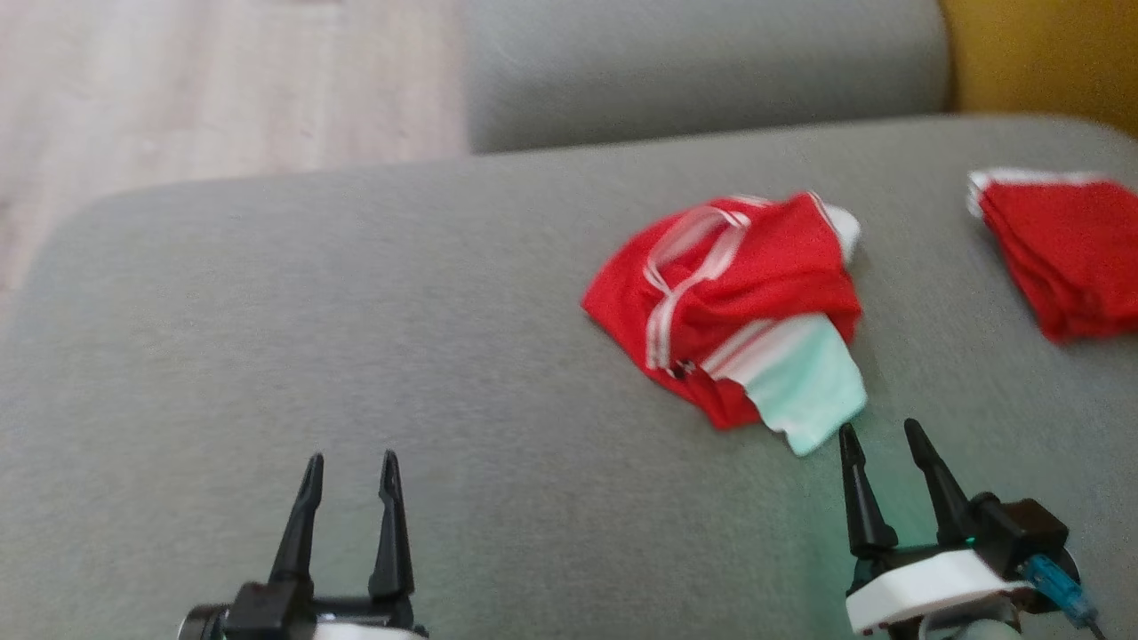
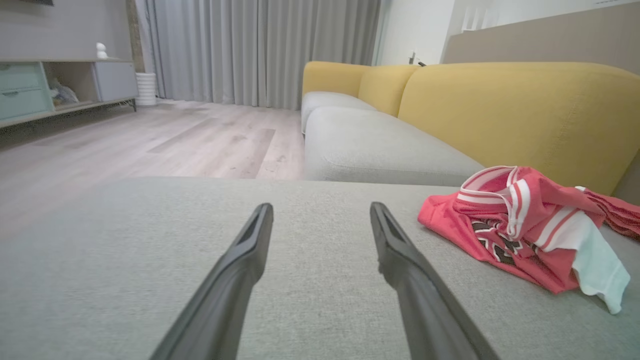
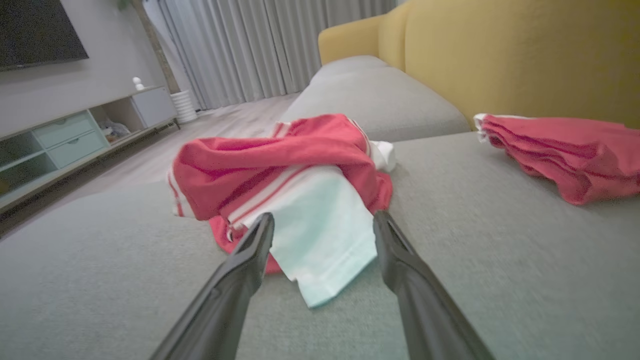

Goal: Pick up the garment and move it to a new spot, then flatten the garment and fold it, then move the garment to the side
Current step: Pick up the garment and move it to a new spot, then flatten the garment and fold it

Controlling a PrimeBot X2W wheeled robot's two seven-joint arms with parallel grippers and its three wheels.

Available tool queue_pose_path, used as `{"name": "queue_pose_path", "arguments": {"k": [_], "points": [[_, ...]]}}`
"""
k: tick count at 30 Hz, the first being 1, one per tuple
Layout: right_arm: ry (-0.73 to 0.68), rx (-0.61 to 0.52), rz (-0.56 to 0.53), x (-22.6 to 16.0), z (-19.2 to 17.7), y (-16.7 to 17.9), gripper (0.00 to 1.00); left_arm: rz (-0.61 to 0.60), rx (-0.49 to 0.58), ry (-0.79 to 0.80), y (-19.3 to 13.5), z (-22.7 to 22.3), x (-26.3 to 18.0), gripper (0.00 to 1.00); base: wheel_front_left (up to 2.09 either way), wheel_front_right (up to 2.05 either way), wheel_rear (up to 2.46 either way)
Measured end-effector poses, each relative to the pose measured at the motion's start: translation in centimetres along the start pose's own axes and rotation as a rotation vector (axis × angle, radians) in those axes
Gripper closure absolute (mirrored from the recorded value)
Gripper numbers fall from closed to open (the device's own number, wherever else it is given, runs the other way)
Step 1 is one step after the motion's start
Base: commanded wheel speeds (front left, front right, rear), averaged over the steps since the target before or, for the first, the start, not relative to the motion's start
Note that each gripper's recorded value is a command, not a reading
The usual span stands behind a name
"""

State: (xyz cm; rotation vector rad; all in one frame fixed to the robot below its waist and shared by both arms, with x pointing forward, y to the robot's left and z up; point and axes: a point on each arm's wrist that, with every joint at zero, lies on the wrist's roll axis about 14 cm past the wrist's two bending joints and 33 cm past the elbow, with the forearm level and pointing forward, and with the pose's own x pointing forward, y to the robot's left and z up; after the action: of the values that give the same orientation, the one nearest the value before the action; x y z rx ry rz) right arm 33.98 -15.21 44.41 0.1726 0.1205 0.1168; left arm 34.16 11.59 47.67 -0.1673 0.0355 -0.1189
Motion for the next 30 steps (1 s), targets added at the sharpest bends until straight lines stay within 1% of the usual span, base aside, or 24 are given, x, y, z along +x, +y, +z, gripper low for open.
{"name": "queue_pose_path", "arguments": {"k": [4,7,10,24,30], "points": [[-0.038,-0.011,0.075,0.7,1.3,2.3,0.00,0.066,0.038,-0.040,1.8,1.0,-2.6,0.00,0.00,0.00,0.00],[-0.043,-0.013,0.100,0.7,1.4,3.1,0.00,0.092,0.040,-0.060,2.5,1.6,-3.4,0.00,0.00,0.00,0.00],[-0.027,-0.011,0.109,0.3,0.8,3.4,0.00,0.106,0.040,-0.072,2.8,1.9,-3.8,0.00,0.00,0.00,0.00],[-0.011,-0.008,0.109,-0.1,0.3,3.4,0.00,0.092,0.051,-0.066,2.5,1.7,-3.6,0.00,0.00,0.00,0.00],[-0.016,-0.006,0.094,-0.5,0.4,3.0,0.00,0.051,0.053,-0.050,1.5,1.2,-3.3,0.00,0.00,0.00,0.00]]}}
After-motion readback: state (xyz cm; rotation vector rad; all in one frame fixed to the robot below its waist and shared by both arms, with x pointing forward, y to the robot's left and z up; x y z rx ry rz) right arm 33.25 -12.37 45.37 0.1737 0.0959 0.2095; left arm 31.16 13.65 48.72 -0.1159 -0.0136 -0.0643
